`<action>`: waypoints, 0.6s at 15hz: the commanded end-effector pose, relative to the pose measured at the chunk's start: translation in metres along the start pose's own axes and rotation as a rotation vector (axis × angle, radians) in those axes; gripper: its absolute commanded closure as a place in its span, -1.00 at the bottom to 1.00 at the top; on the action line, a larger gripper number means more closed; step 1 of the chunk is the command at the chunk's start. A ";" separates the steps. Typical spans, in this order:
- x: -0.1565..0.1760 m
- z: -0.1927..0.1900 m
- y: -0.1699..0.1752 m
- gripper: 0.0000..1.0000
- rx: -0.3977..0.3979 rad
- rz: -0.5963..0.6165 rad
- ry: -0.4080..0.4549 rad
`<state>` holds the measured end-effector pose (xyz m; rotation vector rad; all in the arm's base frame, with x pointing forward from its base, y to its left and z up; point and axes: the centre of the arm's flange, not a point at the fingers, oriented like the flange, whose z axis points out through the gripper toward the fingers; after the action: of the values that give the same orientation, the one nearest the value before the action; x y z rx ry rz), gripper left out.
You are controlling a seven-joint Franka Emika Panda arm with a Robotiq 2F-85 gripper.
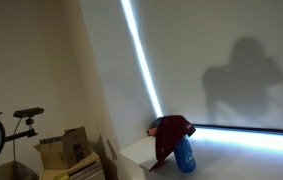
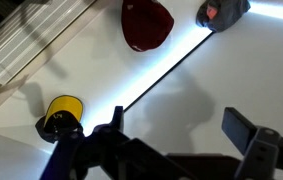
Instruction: Move the maroon cap from the top of the blue bottle to the window sill
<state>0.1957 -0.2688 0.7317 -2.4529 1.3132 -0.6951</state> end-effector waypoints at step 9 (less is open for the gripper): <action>0.112 0.182 -0.012 -1.00 -0.264 0.051 -0.458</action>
<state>0.3181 -0.3276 0.6084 -2.5083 1.3671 -0.1342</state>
